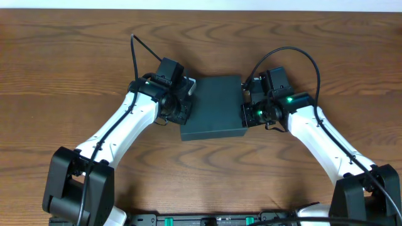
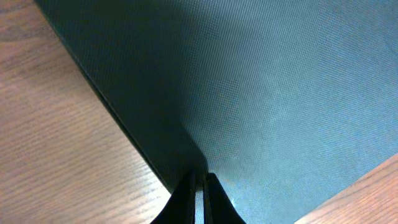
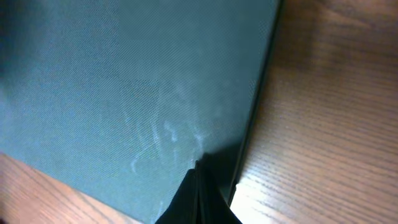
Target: Pack container
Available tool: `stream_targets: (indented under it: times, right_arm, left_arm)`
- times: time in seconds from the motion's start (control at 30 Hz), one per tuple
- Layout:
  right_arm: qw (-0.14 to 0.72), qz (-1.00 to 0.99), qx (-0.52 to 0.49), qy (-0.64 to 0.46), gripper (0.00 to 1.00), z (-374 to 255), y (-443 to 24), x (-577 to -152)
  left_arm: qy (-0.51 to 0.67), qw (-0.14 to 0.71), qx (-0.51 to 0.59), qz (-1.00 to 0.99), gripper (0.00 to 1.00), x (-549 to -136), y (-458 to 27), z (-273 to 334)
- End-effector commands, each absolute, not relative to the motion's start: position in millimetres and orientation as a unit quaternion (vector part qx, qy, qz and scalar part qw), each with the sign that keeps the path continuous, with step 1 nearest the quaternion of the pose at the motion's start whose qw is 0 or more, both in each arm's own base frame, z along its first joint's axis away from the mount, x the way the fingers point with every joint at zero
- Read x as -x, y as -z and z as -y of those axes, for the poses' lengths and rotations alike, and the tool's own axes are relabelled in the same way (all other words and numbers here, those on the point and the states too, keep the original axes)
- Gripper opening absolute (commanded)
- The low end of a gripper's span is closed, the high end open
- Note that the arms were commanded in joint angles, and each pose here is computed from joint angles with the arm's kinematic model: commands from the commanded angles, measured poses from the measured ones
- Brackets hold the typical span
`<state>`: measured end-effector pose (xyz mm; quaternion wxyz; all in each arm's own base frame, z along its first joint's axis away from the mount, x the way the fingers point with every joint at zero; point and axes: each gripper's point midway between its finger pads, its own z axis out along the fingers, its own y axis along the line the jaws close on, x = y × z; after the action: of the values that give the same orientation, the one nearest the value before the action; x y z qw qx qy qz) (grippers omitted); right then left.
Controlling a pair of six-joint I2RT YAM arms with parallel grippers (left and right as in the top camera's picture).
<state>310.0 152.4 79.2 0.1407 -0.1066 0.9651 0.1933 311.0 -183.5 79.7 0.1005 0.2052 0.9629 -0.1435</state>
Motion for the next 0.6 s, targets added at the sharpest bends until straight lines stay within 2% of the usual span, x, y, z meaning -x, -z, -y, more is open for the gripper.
stream_targets:
  times: [0.0, 0.13, 0.3, 0.43, 0.57]
  right_arm:
    - [0.165, -0.957, 0.112, -0.212, 0.01, -161, -108, -312]
    - [0.279, -0.930, 0.136, -0.195, 0.01, -157, -182, -337]
    - [0.461, -0.875, 0.127, -0.072, 0.01, -112, -305, -358]
    - [0.556, -0.825, 0.098, 0.027, 0.01, -70, -387, -344]
    - [0.596, -0.791, 0.102, 0.089, 0.01, -43, -430, -311]
  left_arm:
    - [0.141, 0.115, -0.188, -0.965, 0.06, -314, -104, 181]
    - [0.152, 0.215, -0.190, -0.946, 0.06, -327, -188, 181]
    - [0.102, 0.379, -0.150, -0.908, 0.08, -331, -302, 138]
    - [0.066, 0.481, -0.099, -0.868, 0.16, -307, -372, 94]
    - [0.025, 0.554, -0.041, -0.831, 0.36, -264, -417, 46]
